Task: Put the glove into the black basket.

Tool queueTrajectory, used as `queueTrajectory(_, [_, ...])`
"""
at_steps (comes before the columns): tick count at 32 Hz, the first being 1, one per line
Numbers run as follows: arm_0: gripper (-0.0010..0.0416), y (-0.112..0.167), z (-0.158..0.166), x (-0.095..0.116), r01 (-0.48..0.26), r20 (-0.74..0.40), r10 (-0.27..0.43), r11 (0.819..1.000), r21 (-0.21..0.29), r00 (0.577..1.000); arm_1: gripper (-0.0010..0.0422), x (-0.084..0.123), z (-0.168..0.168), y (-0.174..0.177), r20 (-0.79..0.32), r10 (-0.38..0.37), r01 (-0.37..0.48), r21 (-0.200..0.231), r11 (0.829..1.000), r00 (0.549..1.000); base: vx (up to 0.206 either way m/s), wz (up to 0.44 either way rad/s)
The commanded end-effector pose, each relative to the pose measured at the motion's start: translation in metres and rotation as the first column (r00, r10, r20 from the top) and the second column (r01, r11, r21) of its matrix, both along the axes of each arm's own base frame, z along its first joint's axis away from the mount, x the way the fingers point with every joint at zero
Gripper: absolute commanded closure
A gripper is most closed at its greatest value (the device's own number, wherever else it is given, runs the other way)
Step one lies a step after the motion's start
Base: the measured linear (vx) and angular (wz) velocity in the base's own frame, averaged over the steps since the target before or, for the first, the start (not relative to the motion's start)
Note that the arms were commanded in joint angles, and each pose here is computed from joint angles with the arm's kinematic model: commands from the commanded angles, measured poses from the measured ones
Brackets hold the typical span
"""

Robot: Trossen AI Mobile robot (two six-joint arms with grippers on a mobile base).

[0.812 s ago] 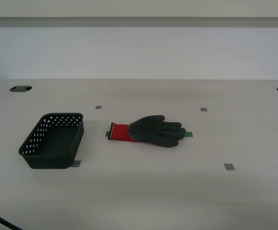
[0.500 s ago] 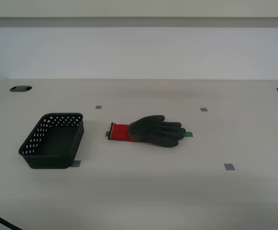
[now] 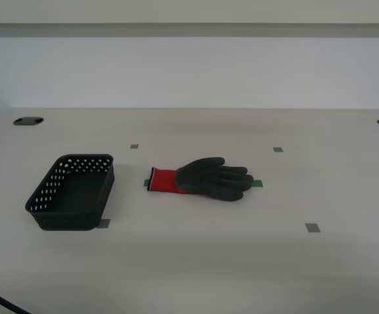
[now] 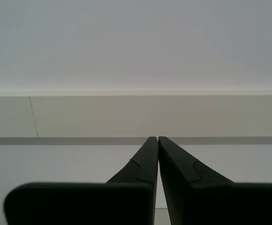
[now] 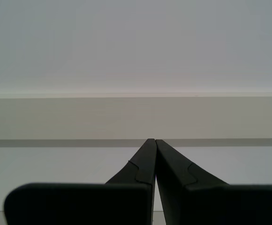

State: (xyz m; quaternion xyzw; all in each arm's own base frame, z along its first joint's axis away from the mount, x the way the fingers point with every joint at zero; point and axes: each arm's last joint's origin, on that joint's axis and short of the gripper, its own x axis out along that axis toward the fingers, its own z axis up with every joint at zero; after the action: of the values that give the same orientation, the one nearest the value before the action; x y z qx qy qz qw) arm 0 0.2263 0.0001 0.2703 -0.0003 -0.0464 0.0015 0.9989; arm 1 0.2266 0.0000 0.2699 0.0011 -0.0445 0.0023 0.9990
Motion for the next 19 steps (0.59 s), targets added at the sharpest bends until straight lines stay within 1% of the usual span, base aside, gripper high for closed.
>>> queueTrajectory(1, [0.0405, -0.0001, 0.0007, 0.0000, 0.001, 0.004, -0.001, 1.000, 0.000, 1.000, 0.0412, -0.0001, 0.0006, 0.0001, 0.005, 0.002, -0.002, -0.001, 1.000, 1.000, 0.000, 0.000])
queueTrajectory(19, [0.0405, -0.0001, 0.0007, 0.0000, 0.001, 0.004, -0.001, 1.000, 0.000, 1.000, 0.0412, 0.0002, 0.0025, 0.0001, 0.011, 0.002, -0.002, -0.003, 1.000, 1.000, 0.000, 0.000])
